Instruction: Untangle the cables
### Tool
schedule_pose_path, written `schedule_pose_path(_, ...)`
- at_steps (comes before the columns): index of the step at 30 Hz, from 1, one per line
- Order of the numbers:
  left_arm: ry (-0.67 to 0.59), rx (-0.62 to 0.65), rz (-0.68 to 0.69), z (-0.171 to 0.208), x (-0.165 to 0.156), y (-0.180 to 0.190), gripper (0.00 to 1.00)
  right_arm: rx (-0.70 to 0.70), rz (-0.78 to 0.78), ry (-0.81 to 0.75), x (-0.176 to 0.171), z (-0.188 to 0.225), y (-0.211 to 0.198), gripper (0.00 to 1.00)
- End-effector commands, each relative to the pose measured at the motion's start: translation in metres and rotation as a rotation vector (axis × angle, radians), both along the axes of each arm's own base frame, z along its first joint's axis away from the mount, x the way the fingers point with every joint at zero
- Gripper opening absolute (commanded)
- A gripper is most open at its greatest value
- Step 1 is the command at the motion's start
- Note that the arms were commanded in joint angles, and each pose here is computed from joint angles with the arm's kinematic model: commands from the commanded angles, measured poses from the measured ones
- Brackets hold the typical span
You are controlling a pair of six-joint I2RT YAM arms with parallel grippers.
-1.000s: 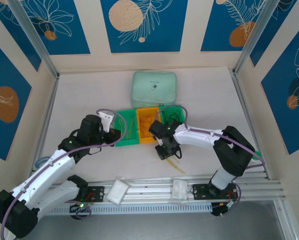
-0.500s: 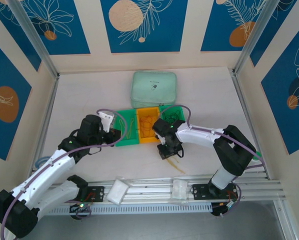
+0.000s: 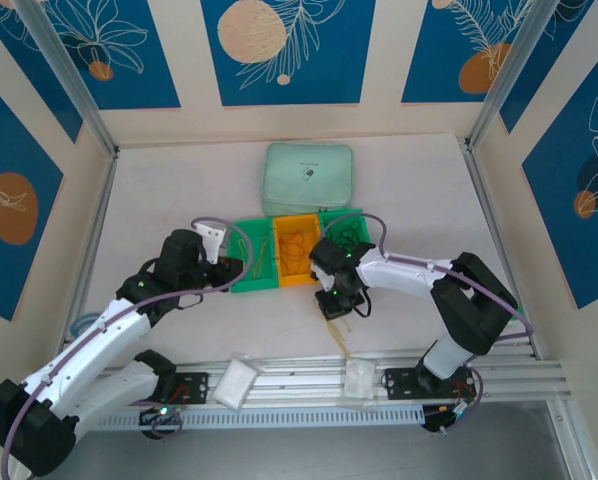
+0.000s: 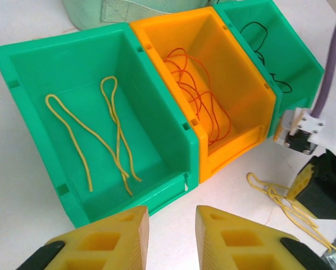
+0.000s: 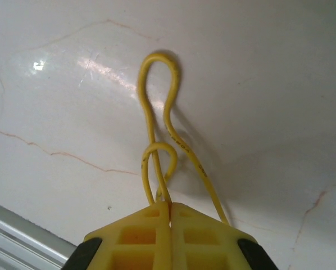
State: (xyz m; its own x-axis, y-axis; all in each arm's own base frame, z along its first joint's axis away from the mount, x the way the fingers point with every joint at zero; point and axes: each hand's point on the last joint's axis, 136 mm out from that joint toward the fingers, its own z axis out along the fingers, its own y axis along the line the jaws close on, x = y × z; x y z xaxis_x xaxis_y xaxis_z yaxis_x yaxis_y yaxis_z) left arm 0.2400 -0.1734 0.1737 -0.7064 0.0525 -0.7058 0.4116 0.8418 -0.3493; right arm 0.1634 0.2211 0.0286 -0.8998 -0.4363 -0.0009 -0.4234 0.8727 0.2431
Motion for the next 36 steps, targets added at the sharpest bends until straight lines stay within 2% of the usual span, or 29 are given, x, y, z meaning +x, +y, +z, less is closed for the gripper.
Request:
schedule_pose_path(1, -0.009, -0.005, 0.039, 0.003, 0.002, 0.005, 0.28, 0.055, 0.009, -0.002, -0.004, 0.01, 0.001, 0.02)
schedule_pose_path(7, -0.019, -0.039, 0.044, 0.012, 0.004, 0.002, 0.2, 0.196, 0.031, -0.023, -0.004, 0.04, 0.011, 0.0)
schedule_pose_path(10, -0.036, -0.09, -0.02, 0.023, 0.001, -0.01, 0.17, 0.277, 0.05, -0.062, -0.003, 0.061, 0.017, 0.0)
schedule_pose_path(16, -0.048, -0.285, -0.181, 0.052, -0.009, -0.046, 0.18, 0.384, 0.107, -0.238, 0.004, 0.1, 0.026, 0.0)
schedule_pose_path(23, 0.048, -0.426, -0.253, 0.069, -0.011, -0.07, 0.16, 0.426, 0.203, -0.441, 0.005, 0.129, 0.043, 0.0)
schedule_pose_path(26, 0.066, -0.449, -0.261, 0.073, -0.011, -0.074, 0.15, 0.447, 0.223, -0.493, 0.007, 0.141, 0.052, 0.0)
schedule_pose_path(29, 0.09, -0.446, -0.255, 0.071, -0.012, -0.074, 0.17, 0.474, 0.239, -0.517, 0.009, 0.15, 0.062, 0.0)
schedule_pose_path(34, 0.138, -0.484, -0.256, 0.07, -0.014, -0.077, 0.27, 0.496, 0.258, -0.537, 0.015, 0.158, 0.079, 0.0)
schedule_pose_path(36, 0.145, -0.48, -0.254, 0.069, -0.015, -0.077, 0.27, 0.512, 0.261, -0.547, 0.017, 0.162, 0.086, 0.0)
